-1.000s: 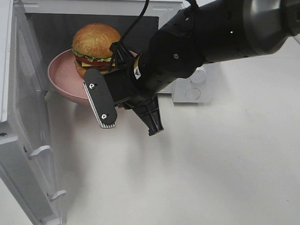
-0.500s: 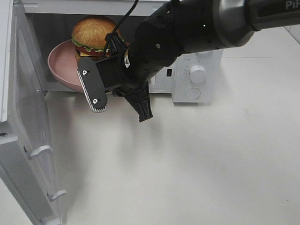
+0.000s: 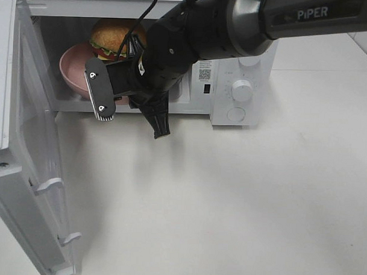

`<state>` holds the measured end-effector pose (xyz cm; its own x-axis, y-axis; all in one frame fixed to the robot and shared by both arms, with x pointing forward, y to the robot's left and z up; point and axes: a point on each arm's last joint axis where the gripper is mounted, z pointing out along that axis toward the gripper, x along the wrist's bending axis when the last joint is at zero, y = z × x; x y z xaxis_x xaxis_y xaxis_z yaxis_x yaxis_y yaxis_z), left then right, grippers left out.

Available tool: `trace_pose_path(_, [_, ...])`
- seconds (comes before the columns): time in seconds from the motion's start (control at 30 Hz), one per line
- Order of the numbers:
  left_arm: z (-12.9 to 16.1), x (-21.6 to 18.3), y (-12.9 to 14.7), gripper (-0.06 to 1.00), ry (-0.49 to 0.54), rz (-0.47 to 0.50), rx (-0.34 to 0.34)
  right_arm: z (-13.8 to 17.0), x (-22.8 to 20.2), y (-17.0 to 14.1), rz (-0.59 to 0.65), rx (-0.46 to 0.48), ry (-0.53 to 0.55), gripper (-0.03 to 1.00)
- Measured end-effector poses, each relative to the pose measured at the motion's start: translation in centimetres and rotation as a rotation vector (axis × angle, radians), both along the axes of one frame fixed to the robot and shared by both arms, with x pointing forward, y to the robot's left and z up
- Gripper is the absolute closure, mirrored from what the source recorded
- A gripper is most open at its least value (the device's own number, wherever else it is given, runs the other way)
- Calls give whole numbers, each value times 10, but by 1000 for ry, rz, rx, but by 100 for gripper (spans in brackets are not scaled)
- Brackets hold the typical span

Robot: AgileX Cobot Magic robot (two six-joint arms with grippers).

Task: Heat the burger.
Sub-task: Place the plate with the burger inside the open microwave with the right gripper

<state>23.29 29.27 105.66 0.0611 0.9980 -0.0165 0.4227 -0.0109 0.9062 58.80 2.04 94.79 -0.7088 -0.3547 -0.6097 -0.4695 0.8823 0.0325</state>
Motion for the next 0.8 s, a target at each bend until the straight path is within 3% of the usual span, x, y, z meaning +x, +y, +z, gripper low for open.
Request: trace_pose_path(0.8, [0,0,0,-3,0,1,2,-3,43,5,-86,24,-22,90])
